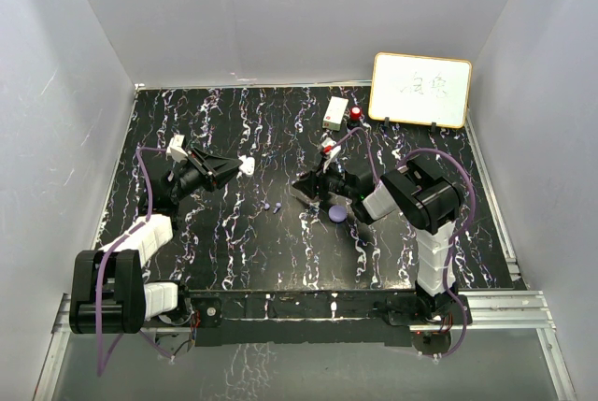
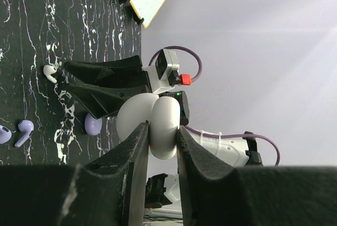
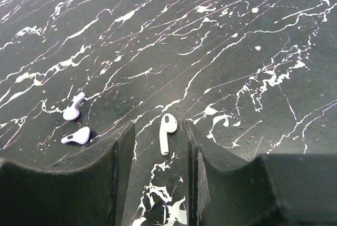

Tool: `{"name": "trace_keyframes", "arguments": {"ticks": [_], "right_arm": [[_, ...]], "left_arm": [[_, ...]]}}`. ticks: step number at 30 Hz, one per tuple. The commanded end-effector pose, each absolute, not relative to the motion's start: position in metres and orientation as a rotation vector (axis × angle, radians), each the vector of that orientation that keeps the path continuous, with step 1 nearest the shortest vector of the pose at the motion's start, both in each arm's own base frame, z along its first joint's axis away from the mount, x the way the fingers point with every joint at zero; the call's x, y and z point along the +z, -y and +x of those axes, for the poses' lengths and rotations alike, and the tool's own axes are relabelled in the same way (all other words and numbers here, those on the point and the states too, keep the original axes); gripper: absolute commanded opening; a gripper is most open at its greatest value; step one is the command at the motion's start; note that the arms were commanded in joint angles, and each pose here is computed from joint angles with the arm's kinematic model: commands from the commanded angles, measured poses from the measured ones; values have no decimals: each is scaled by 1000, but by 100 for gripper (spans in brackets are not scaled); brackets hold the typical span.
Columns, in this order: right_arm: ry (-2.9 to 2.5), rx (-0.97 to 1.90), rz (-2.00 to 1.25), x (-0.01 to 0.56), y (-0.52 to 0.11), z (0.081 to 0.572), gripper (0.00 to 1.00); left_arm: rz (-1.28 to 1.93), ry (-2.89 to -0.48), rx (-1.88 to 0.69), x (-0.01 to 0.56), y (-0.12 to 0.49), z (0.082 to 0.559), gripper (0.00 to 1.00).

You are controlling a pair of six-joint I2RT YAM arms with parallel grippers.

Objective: Insert the wireless bluetooth earbuds into the charging case
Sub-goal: Adjust the earbud at the center of the board.

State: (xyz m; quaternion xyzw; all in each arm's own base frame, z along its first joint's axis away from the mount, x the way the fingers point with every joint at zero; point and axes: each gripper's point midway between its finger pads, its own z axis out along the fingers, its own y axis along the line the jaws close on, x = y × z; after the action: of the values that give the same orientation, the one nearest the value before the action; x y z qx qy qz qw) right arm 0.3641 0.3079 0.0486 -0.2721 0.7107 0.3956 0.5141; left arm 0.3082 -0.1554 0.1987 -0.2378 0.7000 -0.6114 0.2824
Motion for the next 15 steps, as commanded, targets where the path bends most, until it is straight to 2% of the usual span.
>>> {"name": "trace_keyframes", "arguments": {"ticks": [1, 8, 15], "right_arm": [[-1607, 937, -643, 83, -309, 375, 39], [-1642, 905, -606, 106, -308, 386, 40], [-1870, 757, -537, 119, -309, 414, 36]], "left_arm": [[-587, -1855, -1645, 211, 157, 308, 0], [-588, -1855, -1647, 210, 157, 309, 0], [-591, -1854, -1647, 210, 157, 310, 0]]}}
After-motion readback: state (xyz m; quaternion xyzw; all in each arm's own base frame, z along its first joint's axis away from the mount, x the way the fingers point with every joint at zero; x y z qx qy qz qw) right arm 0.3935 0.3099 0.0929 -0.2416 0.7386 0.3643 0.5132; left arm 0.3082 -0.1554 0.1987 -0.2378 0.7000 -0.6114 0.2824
